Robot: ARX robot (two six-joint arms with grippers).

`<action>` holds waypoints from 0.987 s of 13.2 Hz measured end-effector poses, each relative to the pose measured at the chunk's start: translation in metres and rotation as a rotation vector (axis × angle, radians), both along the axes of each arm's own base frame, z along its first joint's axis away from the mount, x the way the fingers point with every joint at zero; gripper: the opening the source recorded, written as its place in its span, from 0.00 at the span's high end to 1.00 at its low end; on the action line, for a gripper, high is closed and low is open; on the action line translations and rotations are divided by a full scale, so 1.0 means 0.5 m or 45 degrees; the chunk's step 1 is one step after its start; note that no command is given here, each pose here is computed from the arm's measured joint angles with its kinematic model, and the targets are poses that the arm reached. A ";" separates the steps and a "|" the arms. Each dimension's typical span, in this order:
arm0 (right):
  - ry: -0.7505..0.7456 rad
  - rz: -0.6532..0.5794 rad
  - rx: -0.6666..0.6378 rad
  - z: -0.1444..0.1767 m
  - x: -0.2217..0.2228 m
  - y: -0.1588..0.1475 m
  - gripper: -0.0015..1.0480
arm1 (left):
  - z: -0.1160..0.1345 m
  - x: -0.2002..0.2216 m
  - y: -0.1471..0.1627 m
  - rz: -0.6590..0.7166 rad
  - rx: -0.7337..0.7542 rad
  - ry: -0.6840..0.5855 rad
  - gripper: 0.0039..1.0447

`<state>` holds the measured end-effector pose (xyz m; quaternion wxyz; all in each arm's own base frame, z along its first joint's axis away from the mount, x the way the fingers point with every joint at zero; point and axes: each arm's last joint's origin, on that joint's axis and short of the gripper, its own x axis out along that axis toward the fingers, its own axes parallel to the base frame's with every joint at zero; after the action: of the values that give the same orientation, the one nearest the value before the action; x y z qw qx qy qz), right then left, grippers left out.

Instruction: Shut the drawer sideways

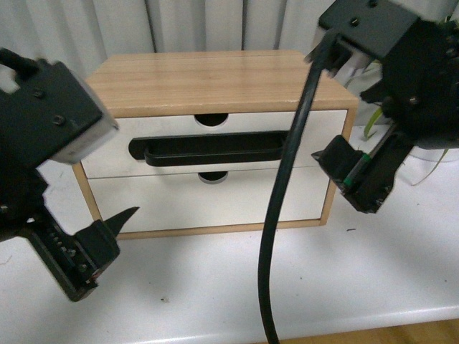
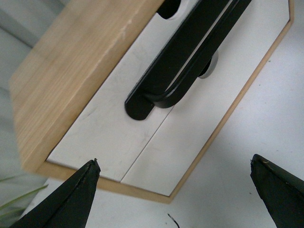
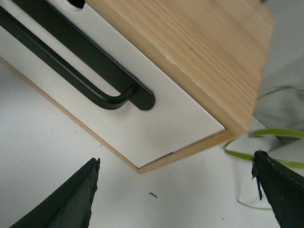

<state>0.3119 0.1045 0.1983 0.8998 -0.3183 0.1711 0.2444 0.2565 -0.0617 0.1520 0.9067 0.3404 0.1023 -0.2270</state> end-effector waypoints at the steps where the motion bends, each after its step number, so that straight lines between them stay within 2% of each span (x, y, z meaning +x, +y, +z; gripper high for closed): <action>1: -0.043 -0.079 0.085 0.005 -0.050 -0.016 0.07 | 0.011 -0.050 0.022 0.065 -0.095 -0.001 0.06; 3: -0.100 -0.252 0.224 0.008 -0.121 -0.047 0.07 | 0.018 -0.120 0.063 0.198 -0.238 0.024 0.06; 6: -0.159 -0.553 0.442 -0.002 -0.256 -0.098 0.07 | 0.026 -0.233 0.134 0.465 -0.559 -0.012 0.06; 8: -0.196 -0.670 0.589 -0.024 -0.320 -0.111 0.07 | 0.012 -0.283 0.153 0.564 -0.741 -0.008 0.06; 9: -0.230 -0.736 0.704 -0.026 -0.339 -0.121 0.07 | 0.018 -0.293 0.155 0.579 -0.800 -0.067 0.06; 12: -0.239 -0.750 0.781 -0.024 -0.337 -0.121 0.07 | 0.019 -0.292 0.154 0.577 -0.835 -0.055 0.06; 13: -0.377 -0.660 0.858 -0.030 -0.342 -0.130 0.21 | 0.025 -0.293 0.150 0.583 -0.860 -0.206 0.18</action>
<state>0.1406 0.0395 0.1834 0.9996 0.0144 0.0256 0.0047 0.1100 0.0134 0.1643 0.9996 0.0091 0.0237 -0.0129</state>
